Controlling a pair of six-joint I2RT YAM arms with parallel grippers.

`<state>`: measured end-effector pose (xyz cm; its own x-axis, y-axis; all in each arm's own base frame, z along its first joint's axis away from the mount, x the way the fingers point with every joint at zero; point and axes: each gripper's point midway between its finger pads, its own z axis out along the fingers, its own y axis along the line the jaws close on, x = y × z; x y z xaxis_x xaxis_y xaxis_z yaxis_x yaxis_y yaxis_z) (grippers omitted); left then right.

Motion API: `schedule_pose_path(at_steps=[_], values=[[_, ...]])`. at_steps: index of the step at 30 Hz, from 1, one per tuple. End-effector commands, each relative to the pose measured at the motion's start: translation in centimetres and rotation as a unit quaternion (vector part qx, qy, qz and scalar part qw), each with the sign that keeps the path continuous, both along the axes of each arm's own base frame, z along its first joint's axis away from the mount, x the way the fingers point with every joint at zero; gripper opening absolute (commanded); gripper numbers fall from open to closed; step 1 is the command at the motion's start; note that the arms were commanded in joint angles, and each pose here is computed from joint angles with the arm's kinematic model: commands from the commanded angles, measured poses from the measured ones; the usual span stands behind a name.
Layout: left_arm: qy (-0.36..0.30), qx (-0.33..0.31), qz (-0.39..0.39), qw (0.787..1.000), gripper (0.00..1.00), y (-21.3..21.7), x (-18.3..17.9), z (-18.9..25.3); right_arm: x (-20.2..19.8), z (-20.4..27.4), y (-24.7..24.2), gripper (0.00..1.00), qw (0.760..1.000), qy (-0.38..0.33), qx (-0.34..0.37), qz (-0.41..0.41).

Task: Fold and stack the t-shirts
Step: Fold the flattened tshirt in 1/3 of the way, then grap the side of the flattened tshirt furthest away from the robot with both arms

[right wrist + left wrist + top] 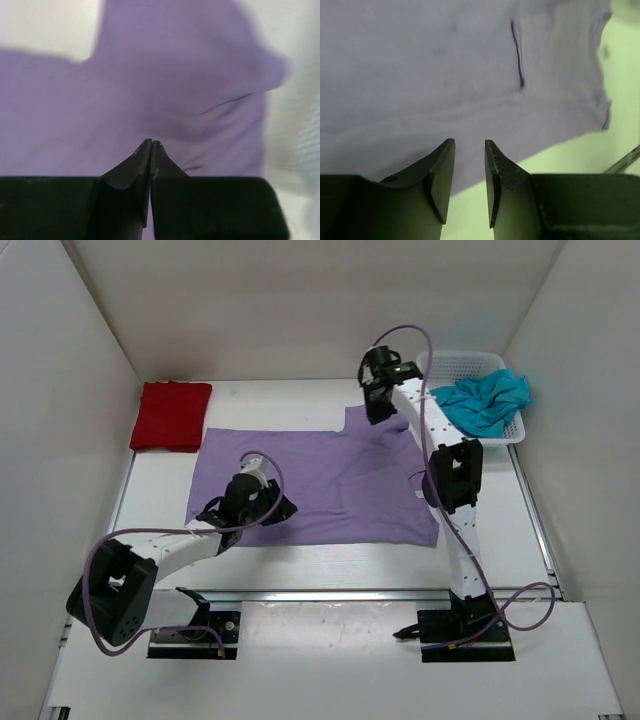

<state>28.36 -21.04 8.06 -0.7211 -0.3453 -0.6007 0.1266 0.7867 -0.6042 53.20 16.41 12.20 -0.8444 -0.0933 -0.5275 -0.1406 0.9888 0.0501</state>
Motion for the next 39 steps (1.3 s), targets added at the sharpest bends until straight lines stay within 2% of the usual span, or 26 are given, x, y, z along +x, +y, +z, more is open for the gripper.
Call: schedule_pose_path(at_steps=[1, 3, 5, 6, 9, 16, 23, 27, 31, 34, 36, 37, 39], values=[[-0.015, 0.059, -0.045, 0.997, 0.41, -1.4, -2.2, -1.0, -4.8, 5.4, 4.1, 0.00, 0.999, -0.029, -0.004, 0.039], [-0.020, 0.064, -0.064, 0.996, 0.41, -2.5, -2.9, -1.0, -7.5, 5.0, 5.4, 0.00, 0.998, -0.041, -0.003, 0.055], [-0.011, 0.059, -0.084, 0.995, 0.41, -3.3, -3.5, -1.6, -11.3, 4.7, 5.8, 0.00, 0.995, -0.062, 0.041, 0.062], [-0.013, 0.055, -0.080, 0.995, 0.41, -3.3, -3.1, -1.4, -11.2, 5.0, 6.2, 0.00, 0.992, -0.089, 0.061, 0.059], [0.008, 0.072, -0.090, 0.993, 0.41, -3.9, -2.8, -3.0, -17.3, 0.8, 5.5, 0.00, 0.993, -0.058, 0.069, 0.076], [0.071, 0.053, -0.087, 0.992, 0.39, -2.2, -4.8, -6.7, -23.9, -6.7, 4.4, 0.00, 0.993, 0.007, 0.093, 0.068], [0.111, 0.073, -0.090, 0.987, 0.40, 0.3, -8.8, -9.1, -28.2, -10.2, 3.8, 0.00, 0.992, 0.050, 0.089, 0.076], [0.113, 0.071, -0.095, 0.986, 0.40, 0.8, -11.5, -9.1, -32.6, -11.2, 4.1, 0.00, 0.987, 0.085, 0.101, 0.089], [0.107, 0.047, -0.081, 0.990, 0.41, 1.9, -12.6, -8.4, -36.3, -11.3, 5.1, 0.00, 0.979, 0.122, 0.116, 0.118], [0.088, 0.036, -0.072, 0.993, 0.41, 2.2, -11.8, -6.9, -34.6, -8.9, 6.0, 0.14, 0.978, 0.097, 0.135, 0.127], [0.060, 0.033, -0.061, 0.996, 0.43, 2.2, -9.8, -4.6, -30.3, -4.8, 6.5, 0.29, 0.976, 0.044, 0.171, 0.125], [0.046, 0.038, -0.062, 0.996, 0.42, 2.2, -9.3, -4.0, -28.7, -3.9, 6.5, 0.30, 0.976, 0.028, 0.178, 0.120], [0.023, 0.031, -0.054, 0.998, 0.45, 1.9, -7.7, -2.1, -22.9, -0.5, 5.1, 0.33, 0.979, -0.039, 0.178, 0.093]])
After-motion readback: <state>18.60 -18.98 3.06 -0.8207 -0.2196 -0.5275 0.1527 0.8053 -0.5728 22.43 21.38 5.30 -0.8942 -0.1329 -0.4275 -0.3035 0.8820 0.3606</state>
